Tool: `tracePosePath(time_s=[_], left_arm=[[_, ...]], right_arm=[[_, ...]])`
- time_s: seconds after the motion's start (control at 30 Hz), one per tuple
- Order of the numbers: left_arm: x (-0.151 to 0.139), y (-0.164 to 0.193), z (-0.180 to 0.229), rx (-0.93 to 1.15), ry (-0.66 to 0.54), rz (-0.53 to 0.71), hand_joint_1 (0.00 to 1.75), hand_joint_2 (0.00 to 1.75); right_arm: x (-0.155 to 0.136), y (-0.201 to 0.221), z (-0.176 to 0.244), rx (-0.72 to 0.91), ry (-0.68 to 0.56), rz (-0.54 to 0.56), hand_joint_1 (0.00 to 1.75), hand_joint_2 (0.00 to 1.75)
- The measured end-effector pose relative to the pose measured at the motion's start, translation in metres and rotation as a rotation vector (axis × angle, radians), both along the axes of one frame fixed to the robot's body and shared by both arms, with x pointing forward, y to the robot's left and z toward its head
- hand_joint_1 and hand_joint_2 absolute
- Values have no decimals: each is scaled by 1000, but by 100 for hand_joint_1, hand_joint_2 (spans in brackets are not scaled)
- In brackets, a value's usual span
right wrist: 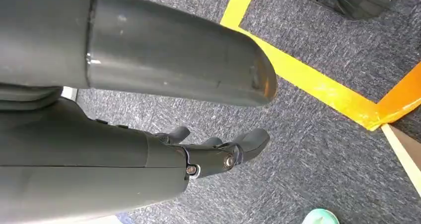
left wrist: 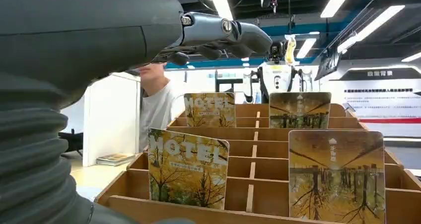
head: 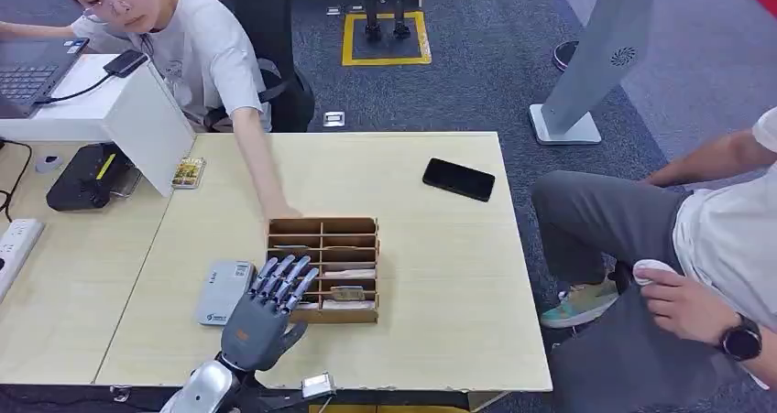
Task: Pass the card to the sensor for recognition and then transmit it.
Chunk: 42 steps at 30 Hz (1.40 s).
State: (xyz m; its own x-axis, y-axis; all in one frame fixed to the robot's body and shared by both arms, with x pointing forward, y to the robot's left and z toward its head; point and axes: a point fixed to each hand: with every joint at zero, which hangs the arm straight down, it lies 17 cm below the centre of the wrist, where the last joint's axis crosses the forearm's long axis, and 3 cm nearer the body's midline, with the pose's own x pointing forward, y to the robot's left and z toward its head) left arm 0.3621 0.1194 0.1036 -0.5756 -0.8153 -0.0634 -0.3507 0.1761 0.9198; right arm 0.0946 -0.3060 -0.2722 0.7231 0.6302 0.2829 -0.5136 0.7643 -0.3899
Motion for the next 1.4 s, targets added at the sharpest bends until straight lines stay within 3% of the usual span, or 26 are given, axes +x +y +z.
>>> tracePosePath(time_s=[0.43,0.47,0.5,0.53,0.83,1.4], left_arm=[[14,11,-8,20,15,69,0,175],[15,11,-10,22,19,70,26,175],[15,12,-12,23,23,71,148,175],[15,12,-13,24,27,72,175,175],[15,17,-31,20,79,80,175,175],[23,18,-24,-2,69,73,175,175]], right_arm=[[0,0,0,0,0,0,0,0],[0,0,0,0,0,0,0,0],[0,0,0,0,0,0,0,0],[0,0,0,0,-1,0,0,0],[3,1,1,6,-17,6,0,0],[3,1,1,5,-18,6,0,0]])
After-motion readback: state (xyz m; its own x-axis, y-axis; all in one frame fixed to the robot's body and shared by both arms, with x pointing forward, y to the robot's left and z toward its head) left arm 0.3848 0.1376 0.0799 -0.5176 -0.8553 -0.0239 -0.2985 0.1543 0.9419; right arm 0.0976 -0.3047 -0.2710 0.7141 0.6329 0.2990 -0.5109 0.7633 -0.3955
